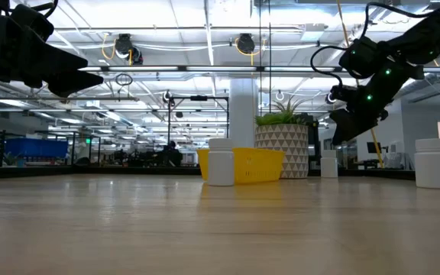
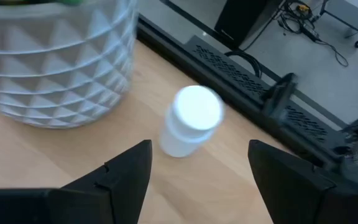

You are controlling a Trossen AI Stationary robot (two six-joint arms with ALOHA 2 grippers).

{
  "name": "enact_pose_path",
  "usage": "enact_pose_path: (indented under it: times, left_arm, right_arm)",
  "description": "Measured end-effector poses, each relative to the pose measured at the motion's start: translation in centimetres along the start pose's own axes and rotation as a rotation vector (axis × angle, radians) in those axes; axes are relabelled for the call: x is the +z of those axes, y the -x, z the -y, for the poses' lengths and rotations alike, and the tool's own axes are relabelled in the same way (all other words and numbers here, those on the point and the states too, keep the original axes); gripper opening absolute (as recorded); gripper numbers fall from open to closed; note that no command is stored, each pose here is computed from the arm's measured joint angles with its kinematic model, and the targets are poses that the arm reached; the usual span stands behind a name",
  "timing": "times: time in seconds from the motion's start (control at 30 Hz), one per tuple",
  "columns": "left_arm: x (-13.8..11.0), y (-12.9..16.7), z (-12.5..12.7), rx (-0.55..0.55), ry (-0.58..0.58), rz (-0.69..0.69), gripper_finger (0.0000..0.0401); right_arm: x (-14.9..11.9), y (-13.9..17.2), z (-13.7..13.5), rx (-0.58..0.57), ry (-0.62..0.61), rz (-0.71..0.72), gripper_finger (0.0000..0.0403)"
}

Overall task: Pick and place pill bottles into a basket
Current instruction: Put the top right white medicine bottle into the bin

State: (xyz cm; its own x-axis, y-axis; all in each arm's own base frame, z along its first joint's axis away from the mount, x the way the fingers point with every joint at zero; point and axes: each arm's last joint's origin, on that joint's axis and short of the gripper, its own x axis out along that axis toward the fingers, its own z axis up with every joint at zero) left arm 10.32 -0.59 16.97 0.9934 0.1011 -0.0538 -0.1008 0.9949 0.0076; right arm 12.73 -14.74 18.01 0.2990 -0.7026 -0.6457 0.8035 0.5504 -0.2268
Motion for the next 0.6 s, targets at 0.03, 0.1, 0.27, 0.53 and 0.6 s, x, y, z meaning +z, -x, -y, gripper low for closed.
enact_pose_path:
  times: [0.03, 0.1, 0.27, 0.53, 0.6]
  left_arm:
    - [0.0, 0.0, 0.0, 0.0, 0.0, 0.0, 0.0351]
    - [0.0, 0.0, 0.0, 0.0, 0.002, 0.0, 0.0351]
    - [0.0, 0.0, 0.0, 0.0, 0.004, 0.001, 0.0351]
    - [0.0, 0.0, 0.0, 0.0, 0.002, 0.001, 0.0351]
    - [0.0, 0.0, 0.0, 0.0, 0.001, 0.002, 0.0351]
  right_arm:
    - [0.3, 0.0, 0.4, 0.006, 0.003, 0.003, 0.0258]
    - [1.0, 0.2, 1.0, 0.015, 0.006, 0.007, 0.0258]
    - [1.6, 0.3, 1.9, -0.002, 0.019, -0.036, 0.0258]
    - [2.9, -0.9, 1.3, 0.023, 0.03, -0.153, 0.0258]
    - [3.6, -0.9, 1.1, 0.031, 0.022, -0.175, 0.0258]
